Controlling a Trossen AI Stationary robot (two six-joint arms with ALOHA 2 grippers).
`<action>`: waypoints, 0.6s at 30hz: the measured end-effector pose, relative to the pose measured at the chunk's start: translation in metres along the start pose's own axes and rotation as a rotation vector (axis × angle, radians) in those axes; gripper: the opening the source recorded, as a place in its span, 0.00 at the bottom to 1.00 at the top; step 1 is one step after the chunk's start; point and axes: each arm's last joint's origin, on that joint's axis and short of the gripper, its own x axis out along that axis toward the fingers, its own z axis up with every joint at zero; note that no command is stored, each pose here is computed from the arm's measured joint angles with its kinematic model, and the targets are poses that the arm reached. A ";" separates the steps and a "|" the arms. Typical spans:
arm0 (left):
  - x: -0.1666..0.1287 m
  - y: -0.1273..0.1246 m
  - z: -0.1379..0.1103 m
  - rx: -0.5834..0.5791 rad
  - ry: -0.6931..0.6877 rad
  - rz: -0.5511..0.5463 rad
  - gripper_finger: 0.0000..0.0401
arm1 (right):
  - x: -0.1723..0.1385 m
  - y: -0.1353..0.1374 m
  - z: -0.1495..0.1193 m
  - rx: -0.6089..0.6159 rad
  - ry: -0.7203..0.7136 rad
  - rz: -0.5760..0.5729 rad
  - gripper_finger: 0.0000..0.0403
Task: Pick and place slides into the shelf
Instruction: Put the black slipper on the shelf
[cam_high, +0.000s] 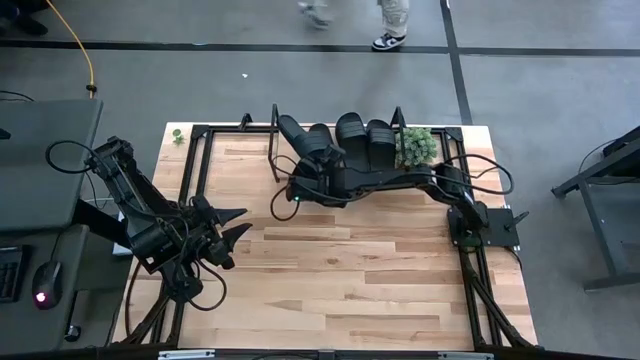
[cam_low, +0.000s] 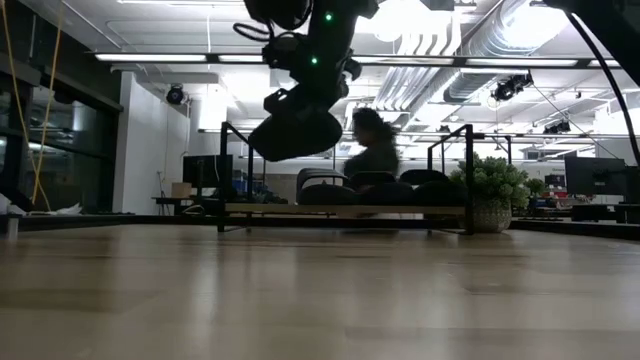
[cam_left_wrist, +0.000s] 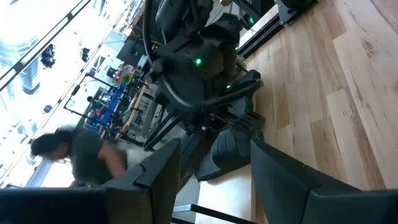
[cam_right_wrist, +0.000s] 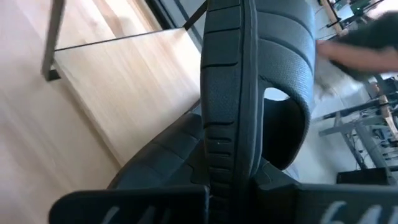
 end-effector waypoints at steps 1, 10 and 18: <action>0.000 0.000 0.000 0.000 0.000 0.001 0.44 | 0.002 0.001 0.000 -0.002 0.002 -0.002 0.02; 0.000 0.000 0.000 -0.001 -0.001 0.003 0.44 | 0.029 0.013 -0.004 -0.030 0.028 -0.001 0.02; 0.000 0.000 0.000 -0.001 -0.001 0.003 0.44 | 0.035 0.012 0.001 -0.018 0.002 0.023 0.02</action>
